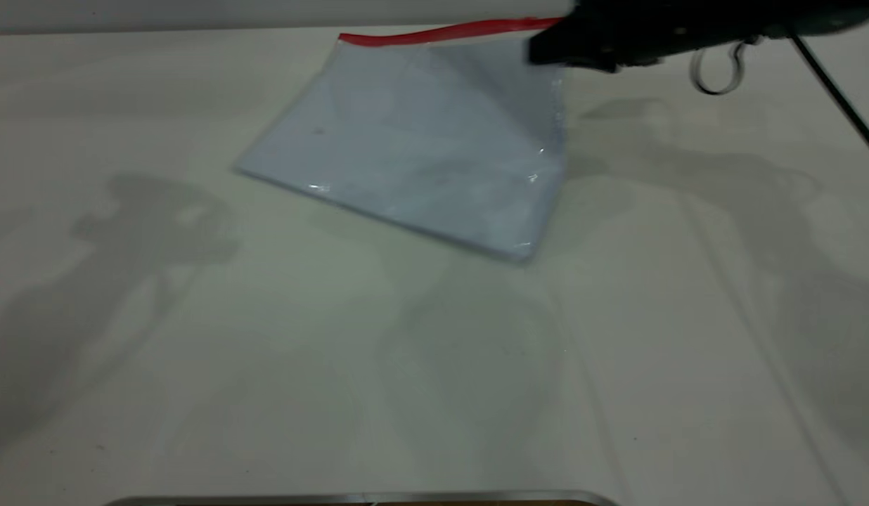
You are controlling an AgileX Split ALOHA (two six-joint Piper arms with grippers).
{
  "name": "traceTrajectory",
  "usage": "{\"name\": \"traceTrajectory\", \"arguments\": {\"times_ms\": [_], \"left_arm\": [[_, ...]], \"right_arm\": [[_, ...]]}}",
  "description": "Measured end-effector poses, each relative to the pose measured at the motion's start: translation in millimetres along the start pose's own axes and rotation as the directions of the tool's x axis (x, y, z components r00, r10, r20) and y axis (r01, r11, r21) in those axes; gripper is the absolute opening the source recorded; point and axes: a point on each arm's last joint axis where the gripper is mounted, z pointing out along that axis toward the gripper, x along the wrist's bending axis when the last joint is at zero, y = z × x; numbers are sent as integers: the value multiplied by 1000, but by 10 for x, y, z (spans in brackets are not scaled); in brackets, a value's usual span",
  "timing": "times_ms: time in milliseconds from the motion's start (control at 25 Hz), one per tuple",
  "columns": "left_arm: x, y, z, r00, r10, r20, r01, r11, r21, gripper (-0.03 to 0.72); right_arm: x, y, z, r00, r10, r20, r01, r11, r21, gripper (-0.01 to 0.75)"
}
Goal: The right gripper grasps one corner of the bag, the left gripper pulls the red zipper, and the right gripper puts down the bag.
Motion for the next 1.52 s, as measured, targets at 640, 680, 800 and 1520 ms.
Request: {"name": "traceTrajectory", "arguments": {"times_ms": [640, 680, 800, 1520], "left_arm": [[-288, 56, 408, 990, 128, 64, -131, 990, 54, 550], [-344, 62, 484, 985, 152, 78, -157, 986, 62, 550], [-478, 107, 754, 969, 213, 123, -226, 969, 99, 550], [-1074, 379, 1610, 662, 443, 604, -459, 877, -140, 550]], "right_arm": [[433, 6, -142, 978, -103, -183, 155, 942, 297, 33], [489, 13, -124, 973, -103, -207, 163, 941, 296, 33], [613, 1, -80, 960, -106, -257, 186, 933, 307, 33], [625, 1, -64, 958, -125, -257, 203, 931, 302, 33]]}}
